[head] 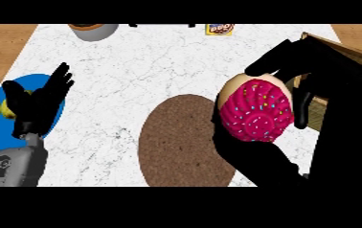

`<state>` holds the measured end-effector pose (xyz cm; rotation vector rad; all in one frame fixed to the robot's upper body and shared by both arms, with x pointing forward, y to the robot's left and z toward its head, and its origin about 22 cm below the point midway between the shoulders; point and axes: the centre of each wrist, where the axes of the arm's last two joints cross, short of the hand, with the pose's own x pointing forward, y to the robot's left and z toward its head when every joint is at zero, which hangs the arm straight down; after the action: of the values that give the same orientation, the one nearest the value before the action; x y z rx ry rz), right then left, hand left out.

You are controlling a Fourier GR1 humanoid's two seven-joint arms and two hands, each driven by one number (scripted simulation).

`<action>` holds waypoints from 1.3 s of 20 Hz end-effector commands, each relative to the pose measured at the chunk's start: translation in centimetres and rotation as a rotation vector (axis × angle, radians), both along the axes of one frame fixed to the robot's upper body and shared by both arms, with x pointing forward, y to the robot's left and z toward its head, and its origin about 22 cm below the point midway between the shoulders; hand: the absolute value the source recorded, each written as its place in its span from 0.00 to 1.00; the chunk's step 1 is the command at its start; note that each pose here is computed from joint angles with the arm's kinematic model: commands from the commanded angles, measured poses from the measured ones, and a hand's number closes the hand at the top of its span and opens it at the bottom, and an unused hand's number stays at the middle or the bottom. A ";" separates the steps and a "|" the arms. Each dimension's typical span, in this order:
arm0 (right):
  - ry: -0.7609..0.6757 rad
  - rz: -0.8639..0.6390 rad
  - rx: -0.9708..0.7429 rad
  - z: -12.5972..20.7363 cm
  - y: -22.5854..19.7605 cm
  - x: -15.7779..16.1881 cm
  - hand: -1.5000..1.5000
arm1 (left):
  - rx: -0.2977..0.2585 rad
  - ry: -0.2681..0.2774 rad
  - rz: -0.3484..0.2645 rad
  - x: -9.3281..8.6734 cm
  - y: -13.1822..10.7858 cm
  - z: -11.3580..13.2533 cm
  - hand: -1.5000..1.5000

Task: Pick the cupcake from the placemat and place it in the basket

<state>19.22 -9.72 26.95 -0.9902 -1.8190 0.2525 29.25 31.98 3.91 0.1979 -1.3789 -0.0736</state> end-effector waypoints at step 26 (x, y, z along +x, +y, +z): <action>0.062 -0.523 0.056 -0.3 -18.7 8.3 1.00 | -0.006 -0.005 -0.009 -0.3 -0.8 -1.5 0.50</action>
<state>27.83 -26.49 26.94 -1.2247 -1.5016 0.0941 28.72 31.54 3.33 0.1889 -1.3823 -0.0685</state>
